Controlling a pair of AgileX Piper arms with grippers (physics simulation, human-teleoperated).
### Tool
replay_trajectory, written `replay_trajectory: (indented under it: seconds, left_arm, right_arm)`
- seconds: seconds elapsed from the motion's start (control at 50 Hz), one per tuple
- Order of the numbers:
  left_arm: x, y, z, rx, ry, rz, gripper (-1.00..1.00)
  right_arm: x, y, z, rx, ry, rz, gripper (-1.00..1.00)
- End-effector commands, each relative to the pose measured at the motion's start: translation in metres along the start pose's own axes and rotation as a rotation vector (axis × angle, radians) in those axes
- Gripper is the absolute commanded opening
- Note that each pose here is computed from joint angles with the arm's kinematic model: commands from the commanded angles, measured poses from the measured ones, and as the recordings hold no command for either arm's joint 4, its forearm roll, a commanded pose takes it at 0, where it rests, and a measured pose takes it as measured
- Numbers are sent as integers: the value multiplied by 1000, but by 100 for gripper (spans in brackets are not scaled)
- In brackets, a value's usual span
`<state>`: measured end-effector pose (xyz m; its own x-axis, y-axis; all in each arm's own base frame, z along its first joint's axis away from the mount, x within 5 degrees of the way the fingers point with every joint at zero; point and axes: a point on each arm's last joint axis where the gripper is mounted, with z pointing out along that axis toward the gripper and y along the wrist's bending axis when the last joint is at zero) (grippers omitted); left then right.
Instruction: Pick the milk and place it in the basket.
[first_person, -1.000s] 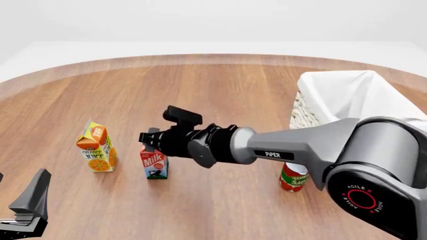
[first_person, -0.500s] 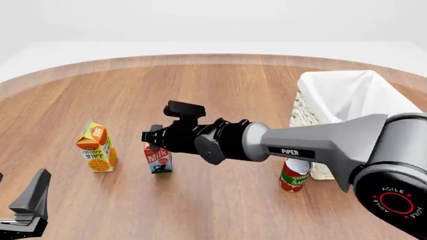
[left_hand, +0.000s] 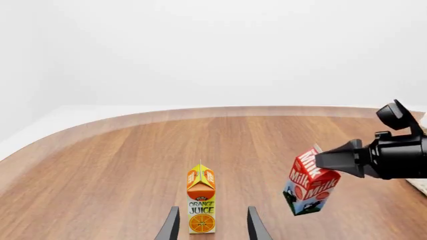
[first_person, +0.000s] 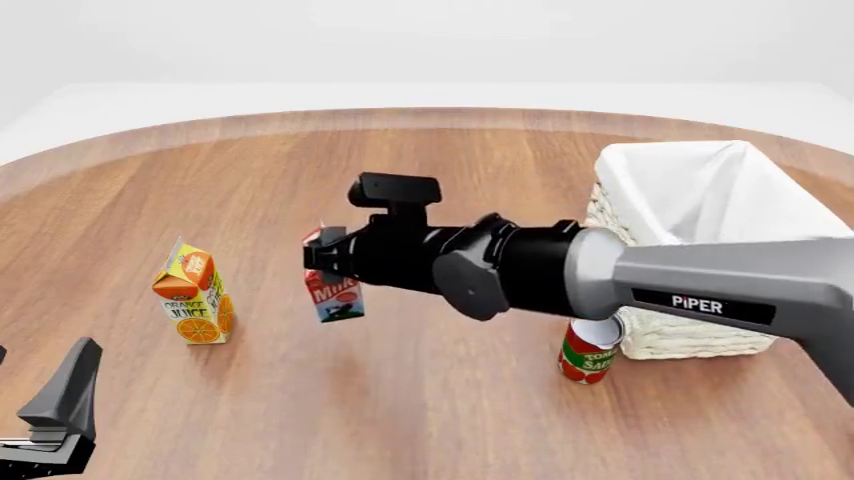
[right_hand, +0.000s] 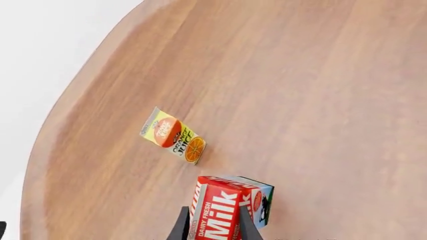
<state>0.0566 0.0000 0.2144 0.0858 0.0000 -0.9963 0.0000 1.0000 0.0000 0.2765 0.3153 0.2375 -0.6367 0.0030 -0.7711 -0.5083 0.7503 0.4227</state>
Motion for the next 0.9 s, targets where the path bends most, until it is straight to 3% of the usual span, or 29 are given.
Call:
replay_trajectory:
  seconds: [0.02,0.9]
  left_arm:
    - [0,0,0,0,0,0,100]
    - [0,0,0,0,0,0,100]
  right_arm:
    - [-19,3,-36,-22,-72,-35,-100]
    - [-51,-24,-162,52,-241,-140,-100]
